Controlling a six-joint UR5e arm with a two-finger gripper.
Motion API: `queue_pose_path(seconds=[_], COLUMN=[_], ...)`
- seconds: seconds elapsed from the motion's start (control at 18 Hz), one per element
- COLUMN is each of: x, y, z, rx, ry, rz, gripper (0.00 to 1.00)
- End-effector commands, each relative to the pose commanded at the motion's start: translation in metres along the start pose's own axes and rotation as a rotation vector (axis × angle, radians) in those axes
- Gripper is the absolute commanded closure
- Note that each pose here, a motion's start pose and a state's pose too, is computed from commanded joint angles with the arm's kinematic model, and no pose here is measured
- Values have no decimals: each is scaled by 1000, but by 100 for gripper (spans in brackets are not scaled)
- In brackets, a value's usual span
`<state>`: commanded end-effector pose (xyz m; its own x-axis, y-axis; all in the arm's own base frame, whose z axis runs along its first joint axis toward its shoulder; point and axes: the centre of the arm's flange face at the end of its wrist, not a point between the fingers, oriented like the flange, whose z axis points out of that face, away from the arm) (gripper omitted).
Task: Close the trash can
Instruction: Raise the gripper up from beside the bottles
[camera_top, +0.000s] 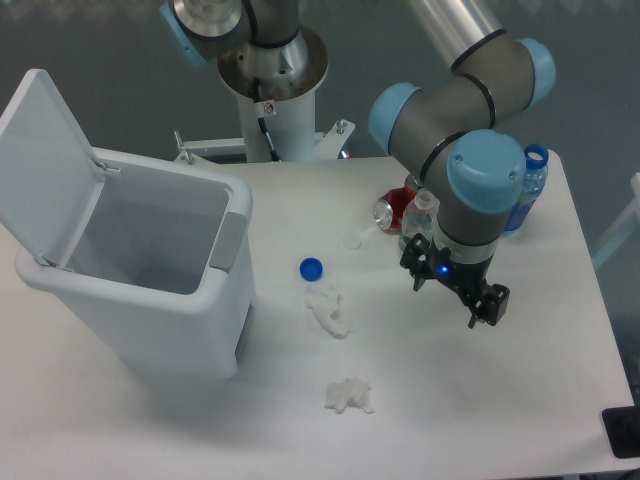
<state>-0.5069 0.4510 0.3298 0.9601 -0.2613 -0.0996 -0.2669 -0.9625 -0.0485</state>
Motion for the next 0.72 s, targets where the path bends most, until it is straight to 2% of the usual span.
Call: queue_pose_path(seconds=[0.28, 0.39, 0.56, 0.72], x=[2, 9, 16, 21], y=[-1, -1, 2, 3], z=[1, 11, 24, 15], rx=[13, 63, 95, 100], ry=[5, 24, 0, -8], rz=[-6, -35, -66, -66], gripper=[0, 0, 0, 0])
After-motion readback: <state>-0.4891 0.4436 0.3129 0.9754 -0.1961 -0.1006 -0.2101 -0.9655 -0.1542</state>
